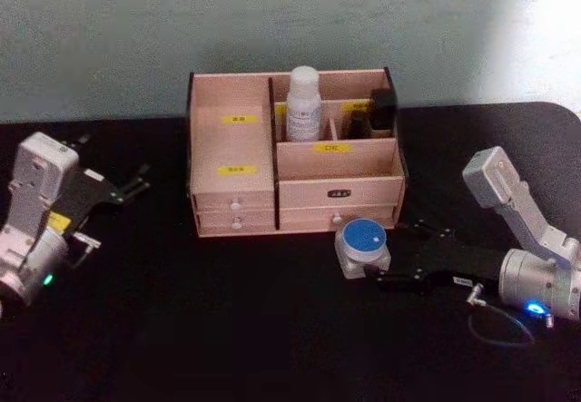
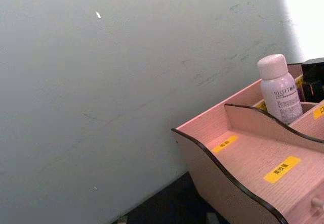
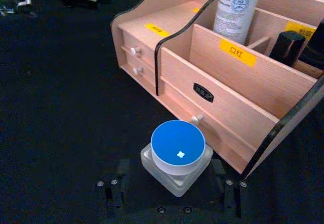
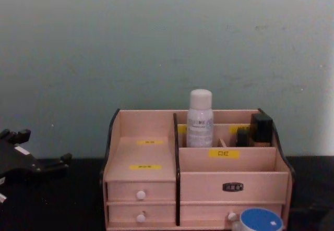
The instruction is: Pick up the facial cleanser and watermelon frost from the table and place them into the tiered storage box.
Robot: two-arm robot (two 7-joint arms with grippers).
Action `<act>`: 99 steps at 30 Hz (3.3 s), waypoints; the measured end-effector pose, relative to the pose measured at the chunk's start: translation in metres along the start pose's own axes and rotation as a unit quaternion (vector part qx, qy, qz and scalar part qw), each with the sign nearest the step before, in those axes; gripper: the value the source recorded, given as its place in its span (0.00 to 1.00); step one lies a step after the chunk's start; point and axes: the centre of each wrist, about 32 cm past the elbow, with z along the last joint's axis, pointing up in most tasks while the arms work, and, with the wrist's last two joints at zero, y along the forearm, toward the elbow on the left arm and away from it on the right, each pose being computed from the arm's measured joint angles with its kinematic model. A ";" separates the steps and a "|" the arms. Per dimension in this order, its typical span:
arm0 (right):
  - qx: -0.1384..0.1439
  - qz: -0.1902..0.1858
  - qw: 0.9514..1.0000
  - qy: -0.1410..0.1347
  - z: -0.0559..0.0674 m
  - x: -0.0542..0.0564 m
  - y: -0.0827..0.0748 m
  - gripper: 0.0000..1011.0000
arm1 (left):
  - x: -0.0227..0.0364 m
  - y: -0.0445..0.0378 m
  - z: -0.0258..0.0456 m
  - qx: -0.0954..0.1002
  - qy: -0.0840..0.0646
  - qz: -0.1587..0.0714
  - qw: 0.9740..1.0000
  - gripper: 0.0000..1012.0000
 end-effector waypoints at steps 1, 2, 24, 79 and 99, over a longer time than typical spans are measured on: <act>0.000 -0.003 1.000 0.002 0.000 0.000 0.001 0.99 | 0.0000 0.0000 0.0000 0.000 0.000 0.000 1.000 0.99; 0.001 -0.004 1.000 0.003 -0.001 0.000 0.002 0.99 | 0.0000 0.0000 0.0000 0.000 0.000 0.000 1.000 0.99; 0.006 -0.002 1.000 0.011 0.001 0.004 0.021 0.99 | 0.0000 0.0000 0.0000 0.000 0.000 0.000 1.000 0.99; 0.002 0.002 1.000 0.013 0.002 0.007 0.031 0.71 | 0.0000 0.0000 0.0000 0.000 0.000 0.000 1.000 0.99; 0.052 0.032 0.998 0.004 0.027 0.005 0.011 0.71 | 0.0000 0.0000 0.0000 0.000 0.000 0.000 1.000 0.99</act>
